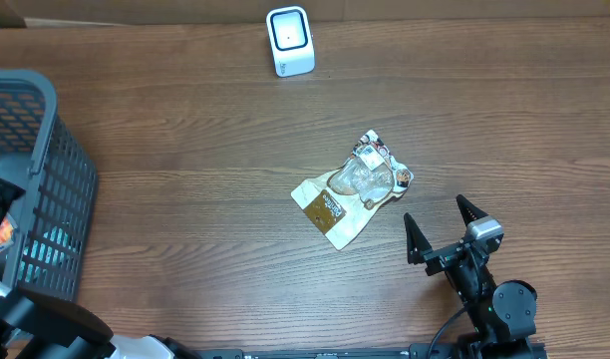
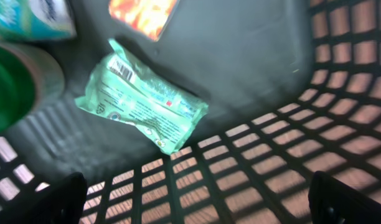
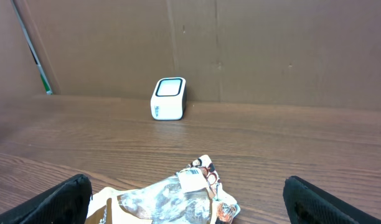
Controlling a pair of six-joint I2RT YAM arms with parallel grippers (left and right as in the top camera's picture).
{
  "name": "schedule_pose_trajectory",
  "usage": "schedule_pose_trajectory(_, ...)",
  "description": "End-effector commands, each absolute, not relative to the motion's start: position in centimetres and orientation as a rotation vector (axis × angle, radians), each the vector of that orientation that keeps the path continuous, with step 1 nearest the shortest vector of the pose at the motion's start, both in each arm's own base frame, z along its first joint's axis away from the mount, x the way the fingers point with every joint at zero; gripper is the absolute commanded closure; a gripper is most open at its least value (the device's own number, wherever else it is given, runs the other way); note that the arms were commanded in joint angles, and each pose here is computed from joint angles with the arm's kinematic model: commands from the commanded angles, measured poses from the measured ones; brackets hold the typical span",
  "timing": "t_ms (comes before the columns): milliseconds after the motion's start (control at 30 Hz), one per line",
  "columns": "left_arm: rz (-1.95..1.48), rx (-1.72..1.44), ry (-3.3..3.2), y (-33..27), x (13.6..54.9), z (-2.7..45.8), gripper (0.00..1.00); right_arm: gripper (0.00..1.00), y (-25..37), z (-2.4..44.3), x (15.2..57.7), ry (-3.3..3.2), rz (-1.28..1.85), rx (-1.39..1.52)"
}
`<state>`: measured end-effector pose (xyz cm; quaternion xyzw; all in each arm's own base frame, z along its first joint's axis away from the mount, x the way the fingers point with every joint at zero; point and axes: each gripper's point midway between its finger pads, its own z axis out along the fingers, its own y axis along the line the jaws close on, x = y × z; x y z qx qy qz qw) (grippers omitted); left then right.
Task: Scan the item barcode
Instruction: 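Grasp the mint-green wipes pack in the basket with the left gripper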
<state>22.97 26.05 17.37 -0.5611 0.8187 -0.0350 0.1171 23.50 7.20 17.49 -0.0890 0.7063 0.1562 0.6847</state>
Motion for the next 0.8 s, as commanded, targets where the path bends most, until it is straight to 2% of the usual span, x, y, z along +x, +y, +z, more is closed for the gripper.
schedule_pose_trajectory(0, -0.136, -1.639, 2.451, 25.3, 22.5, 14.6, 0.04, 0.00, 7.1, 17.3, 23.5, 1.579, 0.348, -0.198)
schedule_pose_trajectory(333, -0.153, -1.631, 2.501, 24.1, 21.6, 8.1, 0.04, 0.00, 7.1, 17.3, 23.5, 1.580, 0.348, -0.197)
schedule_pose_trajectory(533, -0.152, -1.631, 2.497, 23.7, 21.3, 6.1, 0.04, 0.00, 7.1, 17.3, 23.5, 1.579, 0.348, -0.198)
schedule_pose_trajectory(767, -0.154, -1.647, 2.492, 23.4, 21.1, 5.1, 0.12, 0.00, 7.1, 17.3, 23.5, 1.579, 0.348, -0.198)
